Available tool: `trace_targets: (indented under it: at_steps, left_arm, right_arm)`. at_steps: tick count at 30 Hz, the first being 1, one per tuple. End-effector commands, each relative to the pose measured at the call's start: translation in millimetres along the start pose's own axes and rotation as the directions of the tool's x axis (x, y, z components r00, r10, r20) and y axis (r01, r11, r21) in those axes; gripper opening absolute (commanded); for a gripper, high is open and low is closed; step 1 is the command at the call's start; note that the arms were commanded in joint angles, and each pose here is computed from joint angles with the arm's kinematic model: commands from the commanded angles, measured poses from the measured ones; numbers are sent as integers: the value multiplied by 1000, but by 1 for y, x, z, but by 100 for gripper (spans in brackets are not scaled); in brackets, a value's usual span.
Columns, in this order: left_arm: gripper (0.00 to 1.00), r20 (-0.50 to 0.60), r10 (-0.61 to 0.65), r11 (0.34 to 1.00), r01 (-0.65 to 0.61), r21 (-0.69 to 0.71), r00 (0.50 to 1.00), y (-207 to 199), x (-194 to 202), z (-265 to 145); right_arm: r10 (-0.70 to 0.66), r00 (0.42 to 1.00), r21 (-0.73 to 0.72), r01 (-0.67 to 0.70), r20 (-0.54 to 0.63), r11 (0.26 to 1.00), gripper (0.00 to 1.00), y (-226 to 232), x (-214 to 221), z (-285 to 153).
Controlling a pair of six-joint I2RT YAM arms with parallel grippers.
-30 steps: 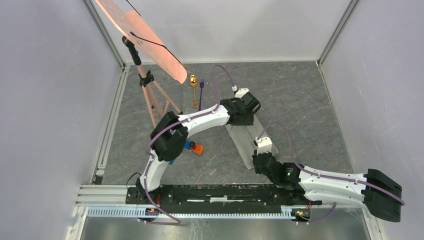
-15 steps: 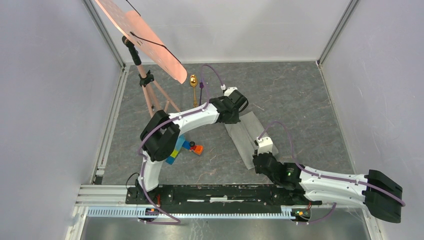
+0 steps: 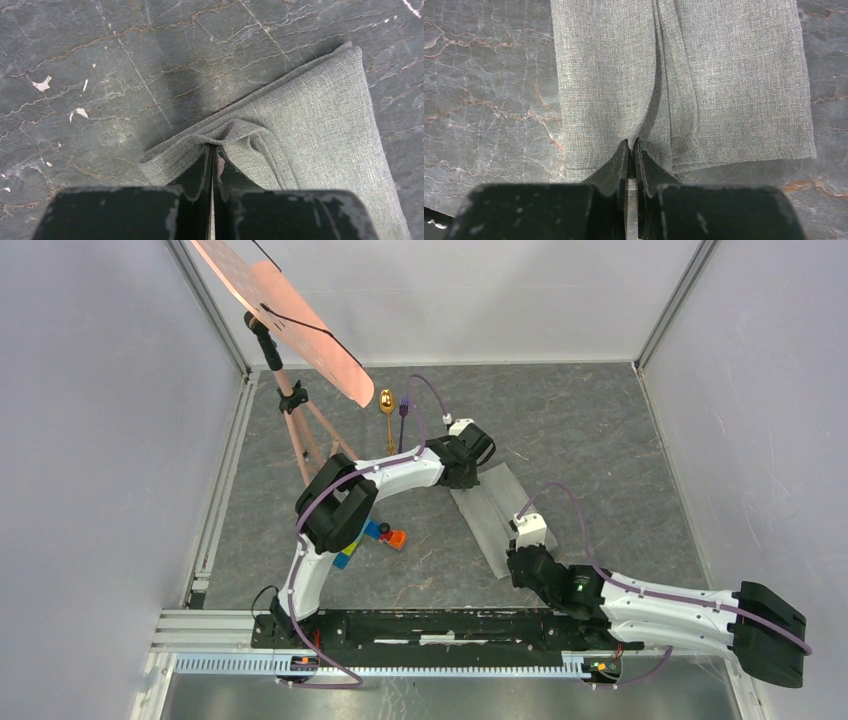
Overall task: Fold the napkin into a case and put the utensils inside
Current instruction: Smooth out the 2/3-rectangle-folded napkin at the center of the board.
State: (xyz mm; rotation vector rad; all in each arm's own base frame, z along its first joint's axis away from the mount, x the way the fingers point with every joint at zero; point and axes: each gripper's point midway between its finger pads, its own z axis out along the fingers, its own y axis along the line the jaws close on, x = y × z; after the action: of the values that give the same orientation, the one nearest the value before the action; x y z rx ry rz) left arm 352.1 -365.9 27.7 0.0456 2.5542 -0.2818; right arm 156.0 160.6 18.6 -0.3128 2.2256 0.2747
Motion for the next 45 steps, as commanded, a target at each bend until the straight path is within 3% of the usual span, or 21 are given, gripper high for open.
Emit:
trace_targets:
  at_steps: [1,7,12,16,20,23,28,34,45]
  left_arm:
    - [2,19,35,999,-36,13,999,-2,-6,10]
    - [2,5,44,998,-44,36,999,-2,0,6]
    - [2,4,57,998,-57,41,998,-2,0,3]
    - [2,2,60,997,-60,43,998,-2,0,2]
    - [2,-6,64,997,-64,42,998,0,3,4]
    - [2,-14,66,997,-65,48,998,-1,5,5]
    - [2,-16,78,996,-77,47,997,0,6,7]
    - [2,-22,87,995,-86,49,996,0,7,9]
    - [2,-35,102,994,-101,33,994,7,12,16]
  right_arm:
    - [-64,998,64,65,-21,996,10,-11,-12,-10]
    - [-119,992,23,119,42,993,35,5,-66,-20]
    - [-108,992,-182,119,70,976,53,34,-107,-6]
    - [14,998,-494,19,62,869,48,71,-119,4]
    - [120,993,-680,-75,19,729,39,82,-119,13]
    - [178,984,-754,-112,6,647,36,83,-126,19]
    - [185,980,-791,-168,-70,588,42,87,-131,43]
    - [215,954,-733,-299,-210,611,43,60,-90,68]
    - [182,920,-679,-380,-347,628,44,51,-1,14]
